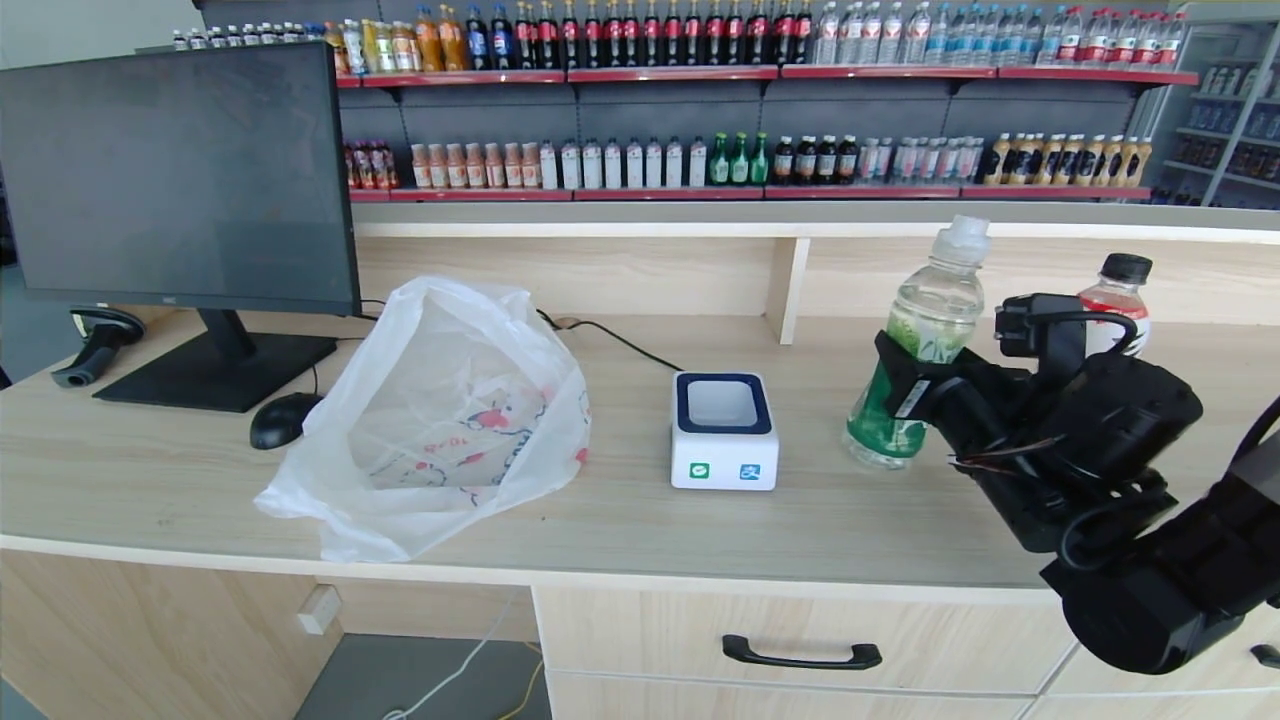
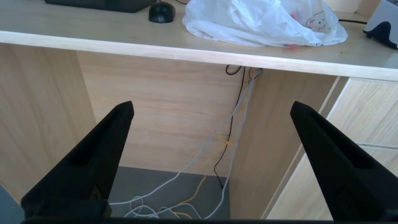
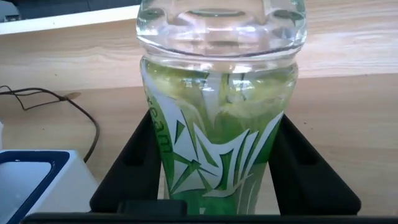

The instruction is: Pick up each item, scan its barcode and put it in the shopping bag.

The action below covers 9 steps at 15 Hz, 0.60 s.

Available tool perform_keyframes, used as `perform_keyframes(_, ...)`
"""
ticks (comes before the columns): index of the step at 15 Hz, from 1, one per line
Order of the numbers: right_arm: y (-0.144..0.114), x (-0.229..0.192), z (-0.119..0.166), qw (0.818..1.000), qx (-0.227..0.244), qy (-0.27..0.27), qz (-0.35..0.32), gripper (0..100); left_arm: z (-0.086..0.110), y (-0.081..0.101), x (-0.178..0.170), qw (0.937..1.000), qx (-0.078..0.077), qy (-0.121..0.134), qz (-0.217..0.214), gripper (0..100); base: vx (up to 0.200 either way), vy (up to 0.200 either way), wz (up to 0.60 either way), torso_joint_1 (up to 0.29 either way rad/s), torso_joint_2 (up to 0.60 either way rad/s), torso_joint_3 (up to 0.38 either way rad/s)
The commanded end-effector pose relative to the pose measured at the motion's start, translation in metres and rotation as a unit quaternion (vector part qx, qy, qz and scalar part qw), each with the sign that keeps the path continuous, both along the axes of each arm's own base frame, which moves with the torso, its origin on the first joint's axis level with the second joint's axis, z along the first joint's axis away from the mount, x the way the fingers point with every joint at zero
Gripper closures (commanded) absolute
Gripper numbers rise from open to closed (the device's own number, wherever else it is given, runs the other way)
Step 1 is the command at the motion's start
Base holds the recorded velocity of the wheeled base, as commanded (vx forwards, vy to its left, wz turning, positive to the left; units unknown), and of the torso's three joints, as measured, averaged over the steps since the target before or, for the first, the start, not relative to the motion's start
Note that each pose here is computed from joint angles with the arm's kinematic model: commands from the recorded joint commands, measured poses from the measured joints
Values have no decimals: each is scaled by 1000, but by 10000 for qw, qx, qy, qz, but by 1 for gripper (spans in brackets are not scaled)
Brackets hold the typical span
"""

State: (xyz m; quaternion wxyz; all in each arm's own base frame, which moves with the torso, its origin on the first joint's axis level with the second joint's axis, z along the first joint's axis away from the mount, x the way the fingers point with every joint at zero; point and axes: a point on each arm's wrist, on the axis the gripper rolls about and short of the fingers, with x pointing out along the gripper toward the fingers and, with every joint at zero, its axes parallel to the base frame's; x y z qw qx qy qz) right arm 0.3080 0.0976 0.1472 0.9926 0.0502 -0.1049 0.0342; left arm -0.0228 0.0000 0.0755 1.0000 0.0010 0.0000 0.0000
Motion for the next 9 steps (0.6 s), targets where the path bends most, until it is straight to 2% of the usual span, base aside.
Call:
perform_keyframes(1,-2,-7,13,9998,61,-190,5,100,-1,0,0,10000,-2,23,8,0,0,0,0,0,0,0)
perform_keyframes(5,-6,-20,26,9992,187,-347,63,100,-1,0,0,10000,-2,31,0,0,0,0,0,0,0,0)
perform_keyframes(9,2,-60,37,9976,304,-411,473,100,-1,0,0,10000,-2,23,8,0,0,0,0,0,0,0)
